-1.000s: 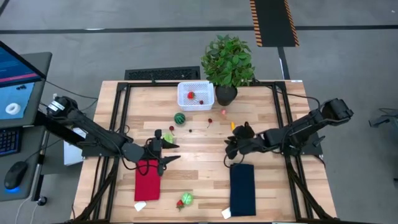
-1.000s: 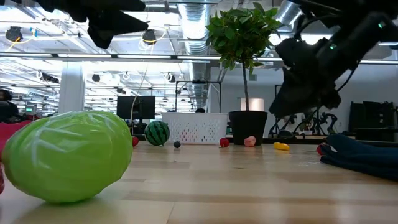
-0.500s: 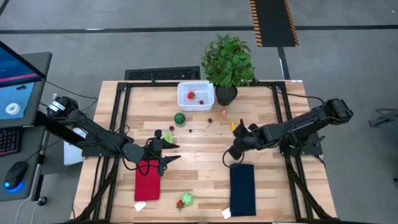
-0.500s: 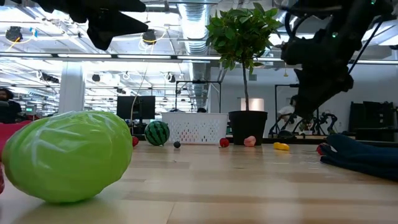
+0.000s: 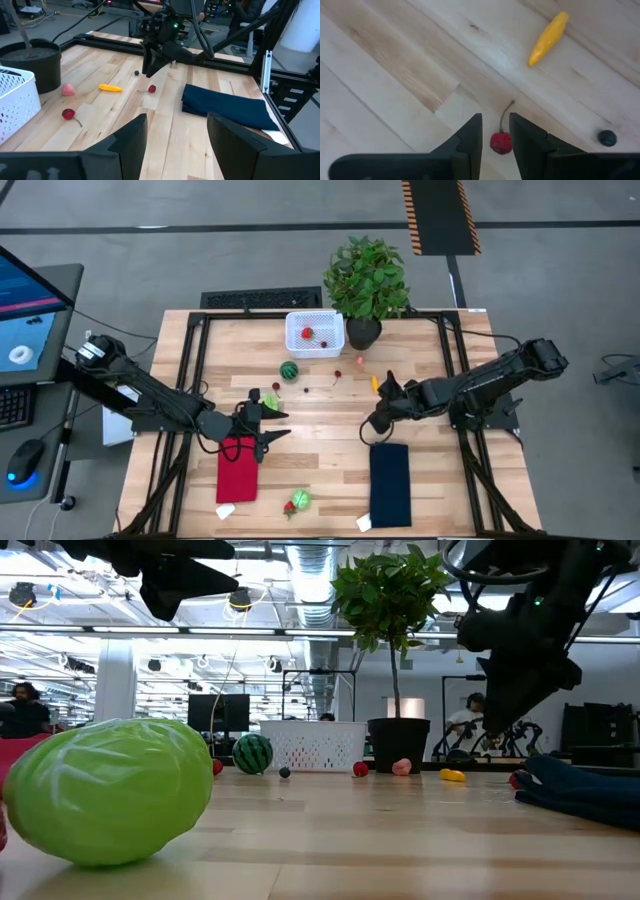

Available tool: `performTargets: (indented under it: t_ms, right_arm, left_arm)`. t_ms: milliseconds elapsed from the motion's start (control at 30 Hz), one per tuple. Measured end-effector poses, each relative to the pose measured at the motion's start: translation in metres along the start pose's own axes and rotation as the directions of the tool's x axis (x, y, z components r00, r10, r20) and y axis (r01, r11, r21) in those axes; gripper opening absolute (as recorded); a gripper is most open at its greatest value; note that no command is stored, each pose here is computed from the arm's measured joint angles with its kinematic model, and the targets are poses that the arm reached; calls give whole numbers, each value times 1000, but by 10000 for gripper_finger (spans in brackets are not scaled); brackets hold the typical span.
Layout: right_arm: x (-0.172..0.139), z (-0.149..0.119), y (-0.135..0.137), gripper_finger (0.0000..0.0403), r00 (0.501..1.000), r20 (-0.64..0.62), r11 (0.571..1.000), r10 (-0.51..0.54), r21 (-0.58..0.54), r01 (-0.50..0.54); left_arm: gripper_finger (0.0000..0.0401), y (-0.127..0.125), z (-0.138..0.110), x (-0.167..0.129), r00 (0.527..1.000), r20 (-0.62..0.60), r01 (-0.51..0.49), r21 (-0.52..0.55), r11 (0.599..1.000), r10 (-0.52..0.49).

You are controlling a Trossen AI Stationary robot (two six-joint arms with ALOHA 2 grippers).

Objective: Pick and placing Produce into tupperware
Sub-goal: Put the red cherry into the white basket

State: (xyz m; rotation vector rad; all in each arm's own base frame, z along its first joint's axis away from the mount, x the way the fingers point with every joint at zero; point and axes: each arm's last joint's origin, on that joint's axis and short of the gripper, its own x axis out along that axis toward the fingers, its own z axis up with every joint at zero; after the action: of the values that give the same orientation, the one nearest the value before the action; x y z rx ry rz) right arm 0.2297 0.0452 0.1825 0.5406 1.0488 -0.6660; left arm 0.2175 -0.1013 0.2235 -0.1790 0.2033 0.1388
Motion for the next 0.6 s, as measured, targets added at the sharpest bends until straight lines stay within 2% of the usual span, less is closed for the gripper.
performTargets:
  t_ms: [167,267,600]
  right_arm:
    - [4,1,1,119,1000,-12,1000,-4,14,5]
    - [14,-2,0,119,997,-76,999,-32,12,33]
    - [43,-6,6,119,987,-113,993,-113,-49,108]
  left_arm:
    - [196,0,0,0,1000,0,0,-7,1000,0]
    - [196,0,0,0,1000,-1,0,-8,1000,0]
    - [196,1,-2,0,1000,-25,-9,-21,1000,9]
